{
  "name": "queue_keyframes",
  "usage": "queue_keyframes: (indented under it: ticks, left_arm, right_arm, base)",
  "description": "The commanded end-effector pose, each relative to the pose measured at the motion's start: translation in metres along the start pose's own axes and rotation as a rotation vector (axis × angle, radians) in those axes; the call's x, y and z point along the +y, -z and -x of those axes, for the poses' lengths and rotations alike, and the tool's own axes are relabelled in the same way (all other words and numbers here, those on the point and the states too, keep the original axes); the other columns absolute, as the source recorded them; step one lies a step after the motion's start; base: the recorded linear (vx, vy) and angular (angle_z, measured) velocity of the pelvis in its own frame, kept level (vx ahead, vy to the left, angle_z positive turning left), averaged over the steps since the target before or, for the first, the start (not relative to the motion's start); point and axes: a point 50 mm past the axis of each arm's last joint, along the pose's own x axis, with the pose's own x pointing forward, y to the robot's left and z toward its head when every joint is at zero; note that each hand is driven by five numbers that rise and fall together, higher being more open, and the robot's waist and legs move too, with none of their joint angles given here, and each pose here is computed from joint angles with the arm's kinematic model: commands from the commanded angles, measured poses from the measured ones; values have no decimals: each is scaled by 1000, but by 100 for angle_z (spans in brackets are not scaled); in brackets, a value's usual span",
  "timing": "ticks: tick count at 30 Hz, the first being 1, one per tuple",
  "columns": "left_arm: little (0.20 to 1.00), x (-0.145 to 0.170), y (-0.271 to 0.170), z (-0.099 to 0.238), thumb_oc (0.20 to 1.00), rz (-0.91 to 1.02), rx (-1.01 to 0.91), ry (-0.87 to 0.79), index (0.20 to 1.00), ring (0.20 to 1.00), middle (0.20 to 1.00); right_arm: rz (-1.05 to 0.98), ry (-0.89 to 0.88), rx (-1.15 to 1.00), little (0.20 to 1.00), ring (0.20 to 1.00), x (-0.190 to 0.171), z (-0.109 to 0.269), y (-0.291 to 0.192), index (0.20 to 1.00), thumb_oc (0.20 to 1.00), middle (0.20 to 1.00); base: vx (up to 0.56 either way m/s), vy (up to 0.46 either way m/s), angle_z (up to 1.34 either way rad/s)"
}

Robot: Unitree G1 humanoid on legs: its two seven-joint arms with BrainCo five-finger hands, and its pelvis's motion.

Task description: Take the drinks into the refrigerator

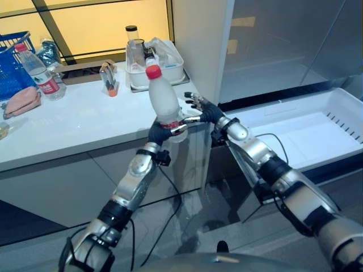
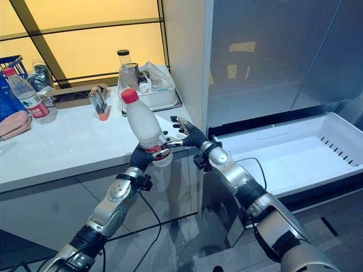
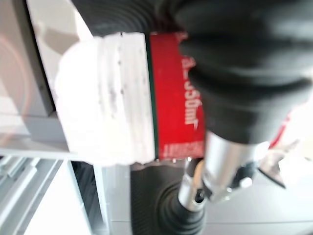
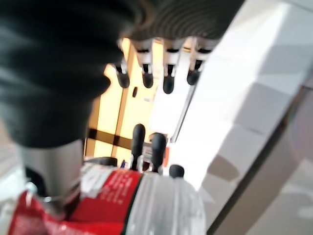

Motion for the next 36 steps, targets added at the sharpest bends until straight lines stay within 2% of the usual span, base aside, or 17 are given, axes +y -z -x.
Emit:
queue_keyframes:
  ticks: [1,3,9,21,26,29,36]
  left_arm:
    - [200,-64,-68,-17,200,-71,-344,334,200,200,200]
    - [200,-51,-56,-8,200,-123,-304,292,200,200,200]
    - [200,-38,-36,1,200,-165,-225,251,200,200,200]
    - [200,-25,-24,6,200,-225,-168,212,200,200,200]
    - [200,-18,-15,7,200,-269,-134,174,200,200,200]
    - [200,-12,-7,4,200,-289,-103,135,200,200,200]
    - [200,6,-9,7,200,-263,-114,14,200,200,200]
  right_arm:
    - [42,-43,-166,1000,1000,11,-33,-57,1000,1000,1000]
    - [-5,-23,-197,1000,1000,5,-30,-61,1000,1000,1000]
    - [-3,-10,-227,1000,1000,-4,-27,-68,1000,1000,1000]
    - [-6,-36,-265,1000,1000,-13,-21,-80,1000,1000,1000]
    - [-67,-33,-287,1000,1000,-20,-16,-84,1000,1000,1000]
    - [1,-71,-308,1000,1000,-20,-12,-94,1000,1000,1000]
    - [-3,46,-314,1000,1000,-46,7,-83,1000,1000,1000]
  base:
    - [0,0,0]
    - [-3,2,2]
    - [0,0,0]
    - [0,0,0]
    - [0,0,0]
    - [0,0,0]
    - [0,0,0]
